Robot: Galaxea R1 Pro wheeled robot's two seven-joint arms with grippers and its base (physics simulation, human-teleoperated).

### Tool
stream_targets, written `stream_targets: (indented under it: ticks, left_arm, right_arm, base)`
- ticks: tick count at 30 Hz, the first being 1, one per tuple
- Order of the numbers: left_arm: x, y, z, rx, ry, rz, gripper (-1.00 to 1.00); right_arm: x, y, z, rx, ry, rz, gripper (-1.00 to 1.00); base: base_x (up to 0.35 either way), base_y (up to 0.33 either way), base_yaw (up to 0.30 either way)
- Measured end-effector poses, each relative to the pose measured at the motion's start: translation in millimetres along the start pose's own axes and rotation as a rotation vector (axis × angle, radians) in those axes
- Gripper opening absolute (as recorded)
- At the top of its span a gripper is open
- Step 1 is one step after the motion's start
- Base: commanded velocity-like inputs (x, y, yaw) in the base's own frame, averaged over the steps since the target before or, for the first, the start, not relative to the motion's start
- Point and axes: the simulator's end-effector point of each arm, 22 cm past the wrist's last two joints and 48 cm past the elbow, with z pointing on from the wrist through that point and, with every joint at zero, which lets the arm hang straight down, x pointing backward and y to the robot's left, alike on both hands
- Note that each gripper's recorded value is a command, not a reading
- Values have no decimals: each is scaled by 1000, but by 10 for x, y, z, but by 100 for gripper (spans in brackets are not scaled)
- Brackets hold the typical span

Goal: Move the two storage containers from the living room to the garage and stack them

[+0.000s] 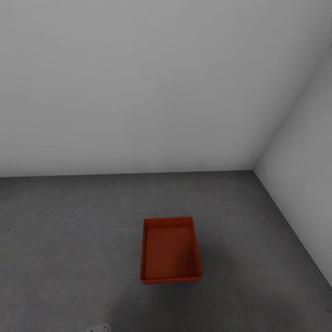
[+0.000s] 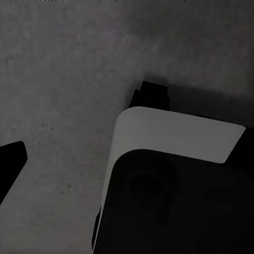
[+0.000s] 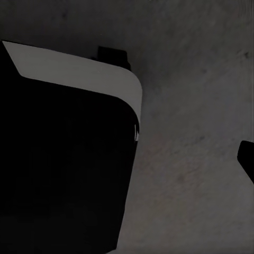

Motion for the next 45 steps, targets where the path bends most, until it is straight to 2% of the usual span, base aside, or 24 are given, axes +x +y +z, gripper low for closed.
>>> stream_targets:
  ticks: [9,15,22,27,32,45]
  left_arm:
    - [-23,-11,-27,4,-10,0,100]
    - [95,23,-27,0,-1,8,100]
    - [107,23,-44,2,-4,8,100]
    - [227,-4,-42,25,5,11,100]
    - [283,-51,-42,58,-20,6,100]
    - [232,-51,-72,66,-59,-1,100]
  right_arm:
    - [11,4,-20,0,-8,0,100]
    - [-10,17,-32,-5,-16,0,100]
    - [7,40,-52,-9,-46,0,100]
    - [13,54,-66,-11,-61,1,100]
    - [-5,42,-74,-9,-69,2,100]
    - [-17,56,-102,-10,-82,3,100]
  base:
    - [-1,0,0]
    - [0,0,0]
    - [0,0,0]
    - [0,0,0]
    - [0,0,0]
    - [0,0,0]
